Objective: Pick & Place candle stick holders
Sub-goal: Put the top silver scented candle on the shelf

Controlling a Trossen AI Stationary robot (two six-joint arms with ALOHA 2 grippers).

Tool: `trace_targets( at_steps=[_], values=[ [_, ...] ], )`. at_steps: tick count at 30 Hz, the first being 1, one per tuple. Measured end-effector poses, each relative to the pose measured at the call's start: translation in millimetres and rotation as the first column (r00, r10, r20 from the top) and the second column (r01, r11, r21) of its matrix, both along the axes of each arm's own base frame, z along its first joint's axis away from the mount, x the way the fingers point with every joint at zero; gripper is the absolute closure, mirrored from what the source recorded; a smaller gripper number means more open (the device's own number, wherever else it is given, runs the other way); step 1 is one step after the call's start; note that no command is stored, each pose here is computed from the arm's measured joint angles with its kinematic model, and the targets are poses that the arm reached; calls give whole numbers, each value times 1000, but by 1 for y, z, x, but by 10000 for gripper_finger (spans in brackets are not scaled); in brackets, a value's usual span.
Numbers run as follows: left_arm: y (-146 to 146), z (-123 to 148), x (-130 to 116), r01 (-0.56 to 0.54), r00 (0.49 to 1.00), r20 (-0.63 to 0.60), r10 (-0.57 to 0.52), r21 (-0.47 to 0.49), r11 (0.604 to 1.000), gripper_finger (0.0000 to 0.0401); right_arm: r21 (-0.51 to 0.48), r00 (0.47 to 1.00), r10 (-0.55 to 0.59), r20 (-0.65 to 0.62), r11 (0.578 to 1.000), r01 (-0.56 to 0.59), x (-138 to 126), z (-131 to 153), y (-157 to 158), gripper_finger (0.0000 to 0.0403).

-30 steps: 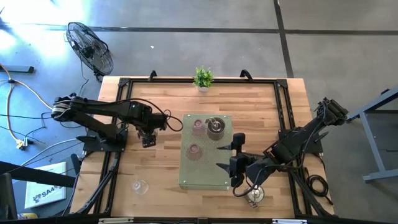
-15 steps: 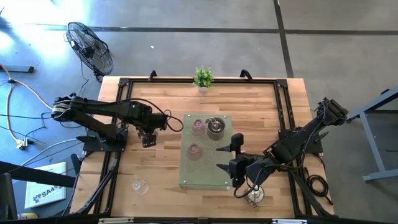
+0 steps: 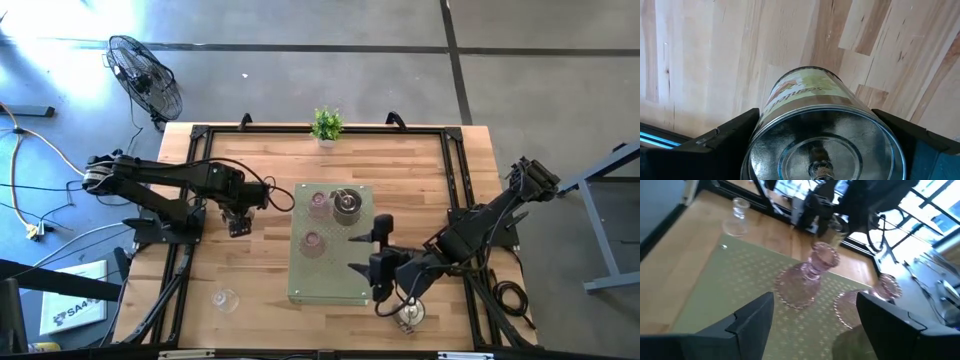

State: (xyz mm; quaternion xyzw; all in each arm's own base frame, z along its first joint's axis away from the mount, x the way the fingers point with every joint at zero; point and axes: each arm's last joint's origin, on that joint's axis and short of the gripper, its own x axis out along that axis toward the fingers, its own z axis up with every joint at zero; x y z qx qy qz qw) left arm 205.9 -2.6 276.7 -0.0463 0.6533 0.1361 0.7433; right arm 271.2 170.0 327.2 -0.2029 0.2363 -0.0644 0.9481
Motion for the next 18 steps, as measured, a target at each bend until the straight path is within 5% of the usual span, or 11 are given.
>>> trace_targets(
  at_steps=[5,11,18],
  values=[
    [0,0,0,0,1000,0,0,-1,1000,54,-8,999,-53,9,999,53,-1,-1,-2,96],
    [0,0,0,1,1000,-1,-1,-10,1000,54,-11,997,-74,14,997,74,-1,-1,-3,14],
    [0,0,0,1,1000,-2,-1,-10,1000,54,9,991,-133,23,991,133,-1,-2,-6,14]
  ],
)
